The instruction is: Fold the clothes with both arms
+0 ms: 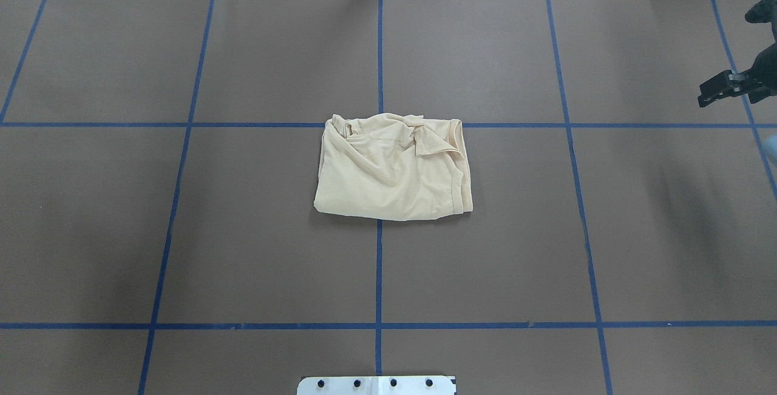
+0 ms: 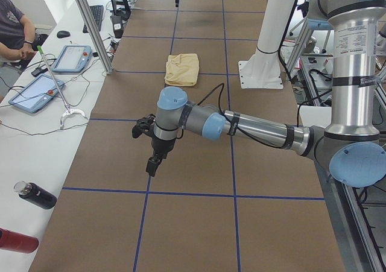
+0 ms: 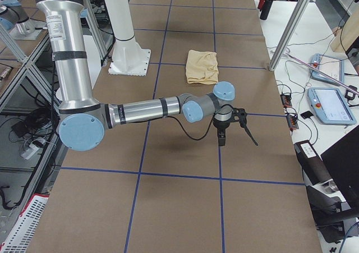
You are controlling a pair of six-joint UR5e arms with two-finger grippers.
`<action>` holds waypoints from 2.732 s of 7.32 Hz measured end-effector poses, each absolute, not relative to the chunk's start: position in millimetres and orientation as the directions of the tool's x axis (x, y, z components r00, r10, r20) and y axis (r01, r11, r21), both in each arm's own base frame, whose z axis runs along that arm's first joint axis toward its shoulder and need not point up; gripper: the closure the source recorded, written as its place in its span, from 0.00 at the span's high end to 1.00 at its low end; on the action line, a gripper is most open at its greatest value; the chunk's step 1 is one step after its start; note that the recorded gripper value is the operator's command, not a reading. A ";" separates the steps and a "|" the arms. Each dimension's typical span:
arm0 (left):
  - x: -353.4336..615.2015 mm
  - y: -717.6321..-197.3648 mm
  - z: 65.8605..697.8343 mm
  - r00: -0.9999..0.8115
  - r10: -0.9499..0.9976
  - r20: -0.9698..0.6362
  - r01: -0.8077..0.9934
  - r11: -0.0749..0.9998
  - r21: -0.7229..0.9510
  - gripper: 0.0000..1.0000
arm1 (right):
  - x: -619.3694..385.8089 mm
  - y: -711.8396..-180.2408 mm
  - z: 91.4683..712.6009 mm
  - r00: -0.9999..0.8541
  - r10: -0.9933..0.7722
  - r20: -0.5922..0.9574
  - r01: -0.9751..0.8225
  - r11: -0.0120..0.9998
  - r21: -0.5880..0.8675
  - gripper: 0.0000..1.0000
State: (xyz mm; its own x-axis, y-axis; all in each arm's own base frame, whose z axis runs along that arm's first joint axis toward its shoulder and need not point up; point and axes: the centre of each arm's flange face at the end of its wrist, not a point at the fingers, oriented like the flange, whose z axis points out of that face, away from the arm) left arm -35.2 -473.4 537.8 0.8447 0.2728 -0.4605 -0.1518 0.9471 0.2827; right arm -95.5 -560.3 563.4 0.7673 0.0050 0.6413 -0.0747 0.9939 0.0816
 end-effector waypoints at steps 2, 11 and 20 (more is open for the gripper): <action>-37.7 -460.7 543.8 0.788 0.198 -0.583 -0.135 0.979 0.151 1.00 | -53.5 -546.9 584.5 0.752 -0.004 0.659 -0.034 0.998 0.045 1.00; -61.2 -465.0 631.5 0.723 0.233 -0.650 -0.197 0.972 0.129 1.00 | 47.9 -464.1 672.1 0.714 0.067 0.697 -0.054 0.998 -0.041 1.00; -60.0 -471.3 621.8 0.744 0.047 -0.666 -0.045 0.999 0.021 1.00 | 65.0 -465.8 623.5 0.766 0.140 0.628 -0.099 0.990 -0.101 1.00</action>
State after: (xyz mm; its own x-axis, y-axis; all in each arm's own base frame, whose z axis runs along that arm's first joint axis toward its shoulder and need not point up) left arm -60.0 -471.3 621.8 0.7445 0.0472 -0.6660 -0.0446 0.9988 0.0208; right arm 65.0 -465.8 623.5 0.7658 0.1404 0.6275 -0.0991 0.9900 -0.1006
